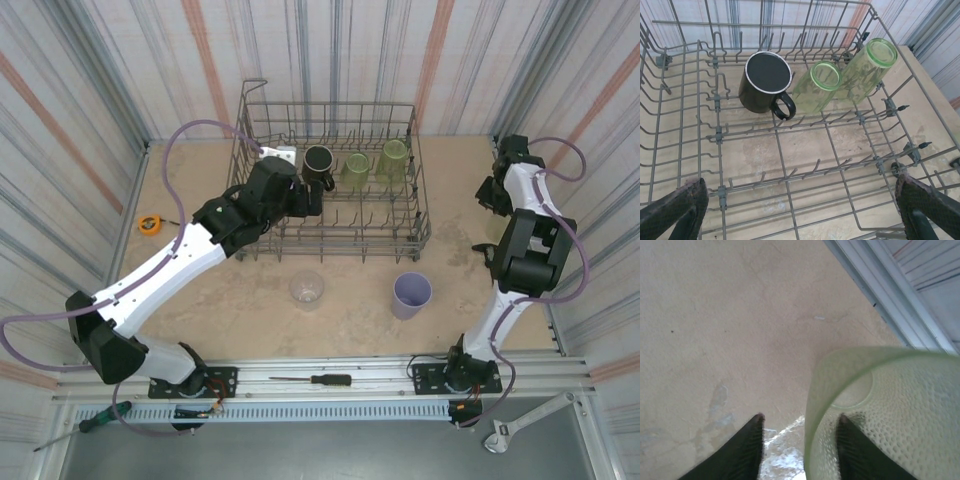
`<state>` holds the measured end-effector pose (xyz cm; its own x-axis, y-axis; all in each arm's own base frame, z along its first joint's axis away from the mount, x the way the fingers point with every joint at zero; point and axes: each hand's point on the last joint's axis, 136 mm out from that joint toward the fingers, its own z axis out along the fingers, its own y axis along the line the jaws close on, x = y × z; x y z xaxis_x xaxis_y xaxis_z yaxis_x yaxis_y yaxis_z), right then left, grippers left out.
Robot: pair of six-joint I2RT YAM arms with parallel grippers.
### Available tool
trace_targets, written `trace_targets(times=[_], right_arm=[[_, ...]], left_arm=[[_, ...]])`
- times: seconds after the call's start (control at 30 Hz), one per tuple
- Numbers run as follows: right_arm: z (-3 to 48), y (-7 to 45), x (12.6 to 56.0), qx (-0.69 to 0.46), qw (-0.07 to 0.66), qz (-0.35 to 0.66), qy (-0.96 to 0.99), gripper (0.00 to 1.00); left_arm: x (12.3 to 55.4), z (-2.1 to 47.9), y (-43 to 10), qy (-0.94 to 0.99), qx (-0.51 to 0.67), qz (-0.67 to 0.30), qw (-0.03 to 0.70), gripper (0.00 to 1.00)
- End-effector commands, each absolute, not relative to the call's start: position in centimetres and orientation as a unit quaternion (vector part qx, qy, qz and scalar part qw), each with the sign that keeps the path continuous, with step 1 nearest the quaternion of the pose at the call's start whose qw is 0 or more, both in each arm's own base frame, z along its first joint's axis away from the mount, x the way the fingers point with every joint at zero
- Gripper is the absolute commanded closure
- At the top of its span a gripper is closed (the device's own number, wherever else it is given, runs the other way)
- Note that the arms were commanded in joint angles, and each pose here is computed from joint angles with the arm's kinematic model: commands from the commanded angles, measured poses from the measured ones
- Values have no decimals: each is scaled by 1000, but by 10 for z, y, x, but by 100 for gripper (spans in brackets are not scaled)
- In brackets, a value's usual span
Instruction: Load the cups into the dish rack
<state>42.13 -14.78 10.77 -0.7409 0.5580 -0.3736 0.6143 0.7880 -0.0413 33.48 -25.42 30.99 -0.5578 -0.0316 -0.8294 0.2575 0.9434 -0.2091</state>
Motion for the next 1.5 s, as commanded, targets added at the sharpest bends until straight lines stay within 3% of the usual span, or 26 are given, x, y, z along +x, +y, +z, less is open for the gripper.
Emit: trace_targets(times=[0.0,0.1,0.4,0.93,1.47], right_arm=[[109,-145,428,310,176,-71,932,85],[110,-140,429,305,179,-67,933,100],[143,-113,437,276,218,-48,935,100],[251,-64,419,202,307,-51,929,100],[326,27,413,117,402,56,907,100]], left_arm=[[330,313,-245,868,53,-145,472,1],[332,314,-246,867,53,-146,474,1],[328,313,-239,871,52,-132,470,1],[336,307,-236,879,36,-157,449,1],[336,292,-210,890,4,-161,426,1]])
